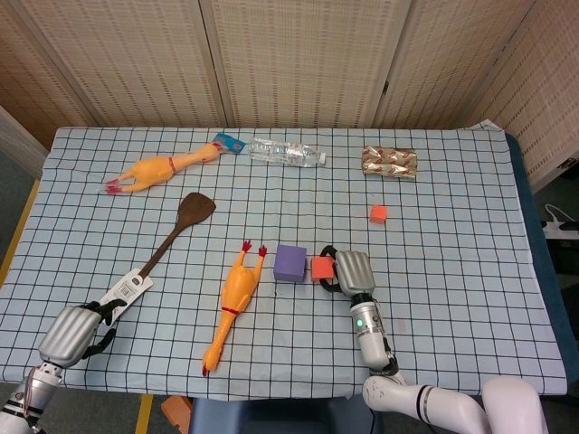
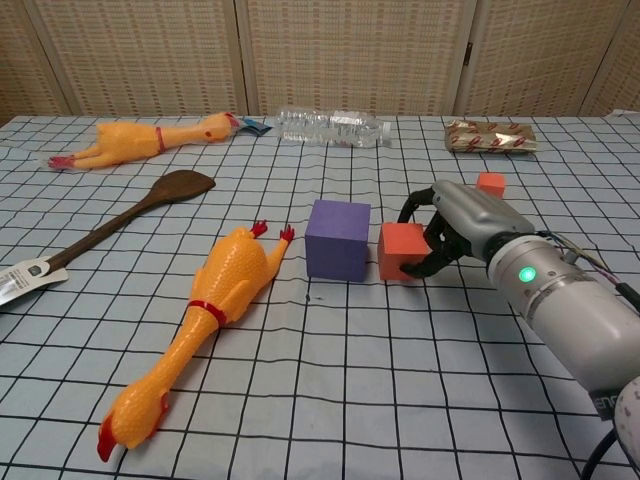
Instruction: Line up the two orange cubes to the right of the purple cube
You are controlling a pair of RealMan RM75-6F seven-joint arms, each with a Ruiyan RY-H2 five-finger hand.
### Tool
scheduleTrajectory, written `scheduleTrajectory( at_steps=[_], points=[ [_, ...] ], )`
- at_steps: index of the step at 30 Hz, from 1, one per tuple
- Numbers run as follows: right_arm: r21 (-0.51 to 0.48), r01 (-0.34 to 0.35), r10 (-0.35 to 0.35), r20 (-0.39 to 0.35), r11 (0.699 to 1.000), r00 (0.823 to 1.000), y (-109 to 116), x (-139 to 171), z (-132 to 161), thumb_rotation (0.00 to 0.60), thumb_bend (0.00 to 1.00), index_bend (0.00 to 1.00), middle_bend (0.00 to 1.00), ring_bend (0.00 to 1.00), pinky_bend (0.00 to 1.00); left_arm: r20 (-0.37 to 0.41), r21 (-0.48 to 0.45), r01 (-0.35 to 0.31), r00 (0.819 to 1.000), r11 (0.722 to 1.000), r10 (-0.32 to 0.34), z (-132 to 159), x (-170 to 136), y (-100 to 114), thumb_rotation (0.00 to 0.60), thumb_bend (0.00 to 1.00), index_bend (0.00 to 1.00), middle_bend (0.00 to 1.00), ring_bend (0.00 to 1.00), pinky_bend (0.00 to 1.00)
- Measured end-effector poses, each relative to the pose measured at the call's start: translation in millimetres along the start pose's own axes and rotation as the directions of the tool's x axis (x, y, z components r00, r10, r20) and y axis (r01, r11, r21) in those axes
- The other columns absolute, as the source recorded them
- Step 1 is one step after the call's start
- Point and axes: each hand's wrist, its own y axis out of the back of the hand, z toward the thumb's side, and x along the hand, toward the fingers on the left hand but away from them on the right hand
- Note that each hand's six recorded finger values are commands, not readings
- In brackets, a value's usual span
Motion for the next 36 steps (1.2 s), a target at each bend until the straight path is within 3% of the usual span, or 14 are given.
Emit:
scheduleTrajectory(
  at_steps=[10,17,27,31,36],
  points=[
    [0.011,-0.008,0.008,0.008,1.000,1.000,0,1,-2,0.600,0.11,0.63,0.91,0.97,0.98,0.009,0.005,0.000,1.000,1.000,0.000,3,-1,0,0.600,0.43,0.29,0.53,0.46,0.63],
    [0.041,-0.049,0.049,0.011,0.998,0.999,-7,1,-7,0.600,0.11,0.39,0.91,0.97,0.98,0.015,0.007,0.002,1.000,1.000,-0.002,4,-1,0,0.600,0.43,0.29,0.53,0.46,0.63],
    [0.046,-0.053,0.052,0.002,0.998,0.999,0,4,-12,0.600,0.11,0.08,0.91,0.97,0.98,0.020,0.010,0.006,1.000,1.000,-0.006,6,-1,-1,0.600,0.43,0.29,0.53,0.46,0.63],
    [0.050,-0.050,0.050,-0.005,0.998,0.999,8,9,-15,0.600,0.11,0.08,0.91,0.97,0.98,0.020,0.010,0.009,1.000,1.000,-0.009,6,-1,-2,0.600,0.43,0.29,0.53,0.46,0.64],
    [0.048,-0.056,0.057,-0.009,0.997,0.998,17,19,-23,0.600,0.11,0.15,0.91,0.97,0.98,0.015,0.012,0.008,1.000,1.000,-0.008,5,-1,-2,0.600,0.43,0.29,0.53,0.46,0.63]
  ],
)
